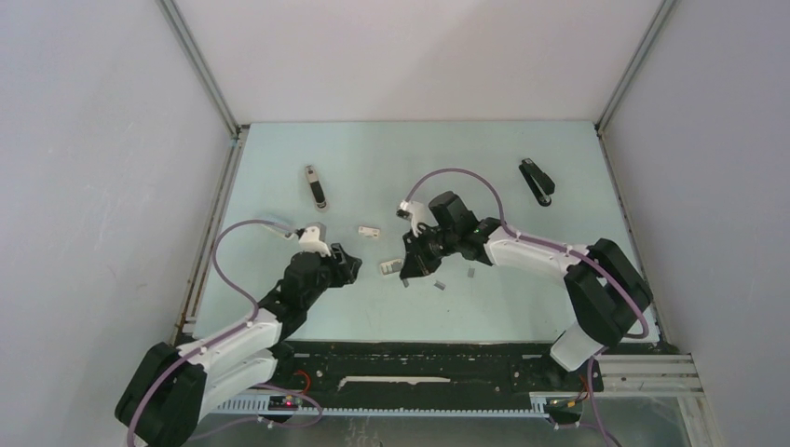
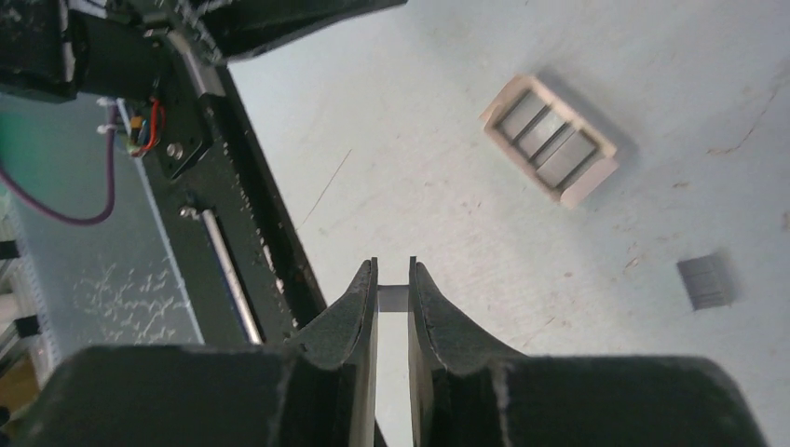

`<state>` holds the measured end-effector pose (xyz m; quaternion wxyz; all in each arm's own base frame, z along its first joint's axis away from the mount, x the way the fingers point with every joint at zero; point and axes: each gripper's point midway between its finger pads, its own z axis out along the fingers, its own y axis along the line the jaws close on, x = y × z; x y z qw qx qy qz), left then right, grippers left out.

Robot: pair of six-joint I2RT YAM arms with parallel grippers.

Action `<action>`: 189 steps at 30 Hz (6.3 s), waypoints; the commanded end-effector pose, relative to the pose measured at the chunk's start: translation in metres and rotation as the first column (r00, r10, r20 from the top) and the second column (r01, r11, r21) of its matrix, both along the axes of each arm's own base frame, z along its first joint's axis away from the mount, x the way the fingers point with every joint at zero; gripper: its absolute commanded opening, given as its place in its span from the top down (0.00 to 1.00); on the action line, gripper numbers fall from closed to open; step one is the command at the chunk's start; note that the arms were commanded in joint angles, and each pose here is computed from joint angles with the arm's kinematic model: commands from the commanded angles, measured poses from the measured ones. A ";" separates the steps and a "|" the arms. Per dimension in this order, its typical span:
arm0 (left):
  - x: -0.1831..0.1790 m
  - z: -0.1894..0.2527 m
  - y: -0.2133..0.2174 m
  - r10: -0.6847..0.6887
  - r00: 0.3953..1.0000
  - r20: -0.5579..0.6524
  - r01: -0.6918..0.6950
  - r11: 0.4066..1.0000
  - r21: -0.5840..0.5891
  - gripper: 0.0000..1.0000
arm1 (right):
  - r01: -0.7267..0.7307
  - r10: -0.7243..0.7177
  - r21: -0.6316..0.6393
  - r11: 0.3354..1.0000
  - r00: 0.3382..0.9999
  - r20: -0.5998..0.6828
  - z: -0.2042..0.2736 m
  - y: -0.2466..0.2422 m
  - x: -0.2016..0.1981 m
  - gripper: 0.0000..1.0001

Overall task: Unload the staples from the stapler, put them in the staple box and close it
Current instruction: Place the staple in the staple box.

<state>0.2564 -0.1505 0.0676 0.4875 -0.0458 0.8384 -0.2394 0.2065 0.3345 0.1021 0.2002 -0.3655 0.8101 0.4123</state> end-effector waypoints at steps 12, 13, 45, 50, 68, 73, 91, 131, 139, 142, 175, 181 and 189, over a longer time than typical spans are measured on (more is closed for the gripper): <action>-0.008 0.008 0.016 0.053 0.996 0.070 -0.052 0.998 -0.017 0.44 | 0.174 -0.166 -0.090 0.981 0.982 0.089 -0.002 0.048 0.054 0.78; -0.008 0.008 0.017 0.053 0.996 0.071 -0.052 0.999 -0.016 0.44 | 0.192 -0.183 -0.093 0.977 0.978 0.098 -0.002 0.050 0.059 0.78; -0.011 0.016 0.019 0.047 0.993 0.108 -0.045 0.999 -0.019 0.44 | 0.351 -0.313 -0.226 0.909 0.931 0.187 -0.041 0.052 0.085 0.76; -0.011 0.016 0.020 0.049 0.993 0.112 -0.047 0.999 -0.021 0.44 | 0.348 -0.310 -0.230 0.909 0.933 0.185 -0.043 0.054 0.083 0.76; -0.012 0.016 0.020 0.047 0.993 0.113 -0.044 0.999 -0.023 0.44 | 0.348 -0.312 -0.253 0.903 0.934 0.172 -0.049 0.051 0.078 0.75; -0.012 0.016 0.019 0.046 0.993 0.113 -0.044 0.999 -0.022 0.44 | 0.344 -0.308 -0.254 0.904 0.936 0.171 -0.050 0.052 0.077 0.75; -0.012 0.016 0.019 0.044 0.992 0.114 -0.042 0.999 -0.023 0.44 | 0.356 -0.321 -0.274 0.893 0.932 0.167 -0.059 0.049 0.078 0.74; -0.013 0.017 0.018 0.036 0.992 0.119 -0.033 0.999 -0.028 0.44 | 0.298 -0.252 -0.207 0.932 0.942 0.222 -0.030 0.059 0.088 0.78; -0.013 0.017 0.017 0.033 0.993 0.116 -0.030 0.999 -0.025 0.44 | 0.302 -0.253 -0.232 0.925 0.942 0.220 -0.040 0.055 0.095 0.88; -0.012 0.017 0.017 0.033 0.992 0.118 -0.030 0.999 -0.026 0.44 | 0.297 -0.247 -0.248 0.922 0.945 0.214 -0.046 0.054 0.094 0.89; -0.014 0.017 0.017 0.032 0.992 0.118 -0.029 0.999 -0.029 0.44 | 0.286 -0.227 -0.281 0.916 0.948 0.224 -0.045 0.035 0.081 0.89; -0.013 0.017 0.018 0.033 0.992 0.119 -0.029 0.999 -0.028 0.44 | 0.282 -0.223 -0.278 0.918 0.948 0.225 -0.043 0.034 0.079 0.88; -0.013 0.017 0.017 0.033 0.993 0.117 -0.030 0.999 -0.028 0.44 | 0.280 -0.218 -0.272 0.921 0.947 0.238 -0.037 0.030 0.077 0.89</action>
